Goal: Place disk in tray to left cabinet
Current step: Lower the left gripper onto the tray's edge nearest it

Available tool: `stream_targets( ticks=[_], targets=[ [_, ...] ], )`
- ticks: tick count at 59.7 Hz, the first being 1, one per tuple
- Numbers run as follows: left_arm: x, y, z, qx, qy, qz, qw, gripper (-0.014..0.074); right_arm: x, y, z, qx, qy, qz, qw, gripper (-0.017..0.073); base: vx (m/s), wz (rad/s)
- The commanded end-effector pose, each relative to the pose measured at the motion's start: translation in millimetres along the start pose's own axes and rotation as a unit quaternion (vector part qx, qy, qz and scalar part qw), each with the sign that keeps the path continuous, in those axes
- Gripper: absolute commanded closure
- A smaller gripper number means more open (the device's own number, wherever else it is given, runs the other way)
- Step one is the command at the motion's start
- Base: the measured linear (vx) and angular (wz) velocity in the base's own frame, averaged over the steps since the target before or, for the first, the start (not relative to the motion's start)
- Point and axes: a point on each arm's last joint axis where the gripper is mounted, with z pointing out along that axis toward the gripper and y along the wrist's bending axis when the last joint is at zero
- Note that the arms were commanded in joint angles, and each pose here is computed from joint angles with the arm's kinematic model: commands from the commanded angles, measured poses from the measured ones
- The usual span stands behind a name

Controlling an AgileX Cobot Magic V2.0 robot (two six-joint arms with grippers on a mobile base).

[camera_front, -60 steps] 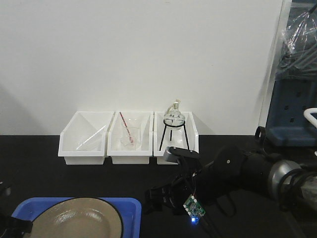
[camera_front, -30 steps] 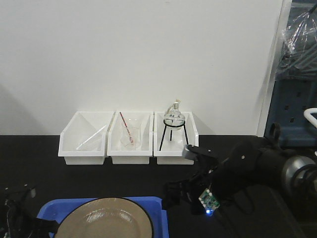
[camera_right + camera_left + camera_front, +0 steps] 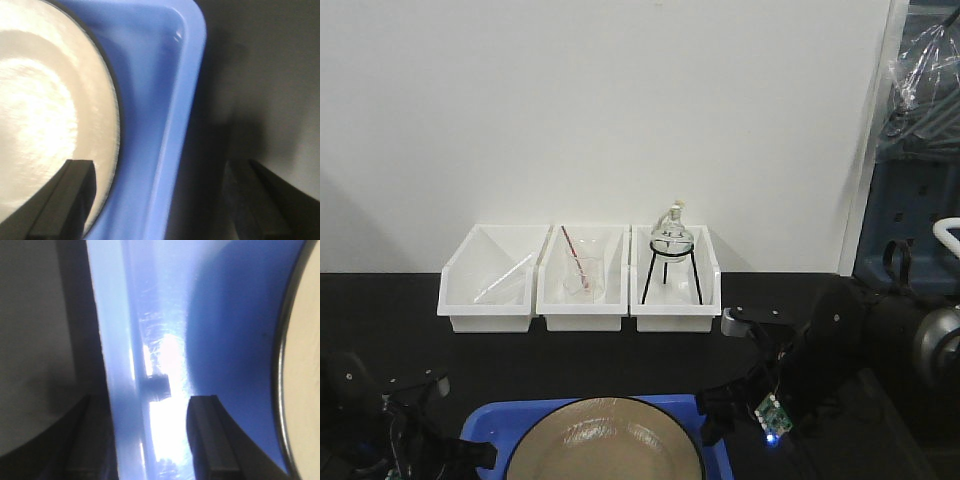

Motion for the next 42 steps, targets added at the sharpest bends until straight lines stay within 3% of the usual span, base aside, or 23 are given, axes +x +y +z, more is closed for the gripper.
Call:
stream_targets(
  ticks=[1,23,42],
  targets=[
    [-11.2,-12.8,-19.2,0.015,-0.048,0.002,0.999,0.0169,-8.9,-4.6,-27.2,0.018,-0.034,-0.008,0.999,-0.0009,0.0,0.0],
    [-13.0,-12.2,-19.4,0.013,-0.058,0.001,0.998,0.0169,-5.0,-13.1,-14.8,0.026,-0.002,-0.006,1.0,-0.0009,0.0,0.0],
    [-13.0,-12.2,-19.4,0.013,-0.058,0.001,0.998,0.0169,-4.9,-0.4,8.4,0.022,0.0,-0.02,1.0,-0.0008,0.0,0.0]
  ],
)
